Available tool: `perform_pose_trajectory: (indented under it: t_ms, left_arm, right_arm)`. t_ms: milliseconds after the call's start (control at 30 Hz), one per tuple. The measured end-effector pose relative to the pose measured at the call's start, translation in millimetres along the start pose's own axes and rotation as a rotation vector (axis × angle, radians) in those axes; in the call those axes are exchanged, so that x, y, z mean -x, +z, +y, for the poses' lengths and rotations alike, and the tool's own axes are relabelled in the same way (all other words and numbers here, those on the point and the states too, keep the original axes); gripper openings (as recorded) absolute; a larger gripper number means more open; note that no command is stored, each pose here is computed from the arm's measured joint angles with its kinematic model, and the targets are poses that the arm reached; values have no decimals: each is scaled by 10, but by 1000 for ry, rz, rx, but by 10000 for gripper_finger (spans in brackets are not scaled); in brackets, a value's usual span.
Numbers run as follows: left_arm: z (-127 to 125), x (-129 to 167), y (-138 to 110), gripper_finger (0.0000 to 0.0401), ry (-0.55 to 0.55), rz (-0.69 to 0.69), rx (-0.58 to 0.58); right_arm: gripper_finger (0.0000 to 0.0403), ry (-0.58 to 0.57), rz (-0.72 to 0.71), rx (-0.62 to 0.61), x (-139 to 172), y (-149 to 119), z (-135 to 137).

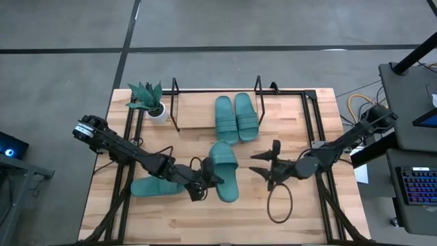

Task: Pick and place slides into the shelf
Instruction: Put the slipper on the shelf

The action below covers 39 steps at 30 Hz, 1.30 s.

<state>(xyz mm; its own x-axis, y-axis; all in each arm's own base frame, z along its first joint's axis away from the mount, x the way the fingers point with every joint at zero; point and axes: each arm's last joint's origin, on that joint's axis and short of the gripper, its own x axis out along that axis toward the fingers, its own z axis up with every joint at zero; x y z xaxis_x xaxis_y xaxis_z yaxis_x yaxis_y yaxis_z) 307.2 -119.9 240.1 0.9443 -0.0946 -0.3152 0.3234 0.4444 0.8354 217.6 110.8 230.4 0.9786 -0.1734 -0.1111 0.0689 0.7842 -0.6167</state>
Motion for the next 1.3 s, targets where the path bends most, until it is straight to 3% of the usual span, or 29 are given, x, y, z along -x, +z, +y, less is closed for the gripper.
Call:
perform_pose_trajectory:
  t_ms: [267, 367, 567, 900, 1067, 1300]
  left_arm:
    - [0, -12, -66, 56, -5, 31, 32]
    - [16, -13, -54, 56, -1, 27, 33]
    - [14, -14, -61, 56, -5, 33, 32]
    - [19, -14, -56, 56, -4, 32, 29]
    - [50, -16, -36, 56, 5, 25, 28]
    - [62, -16, -30, 56, 13, 24, 4]
  right_arm:
    - [210, -4, 43, -13, -292, 158, 85]
    - [207, 11, 131, 13, -424, 166, 70]
    - [199, 45, 253, -68, -599, 208, -56]
    - [187, 85, 291, -81, -720, 127, -193]
    - [187, 193, 275, -126, -773, 55, -237]
    - [185, 166, 292, -136, -821, 3, -321]
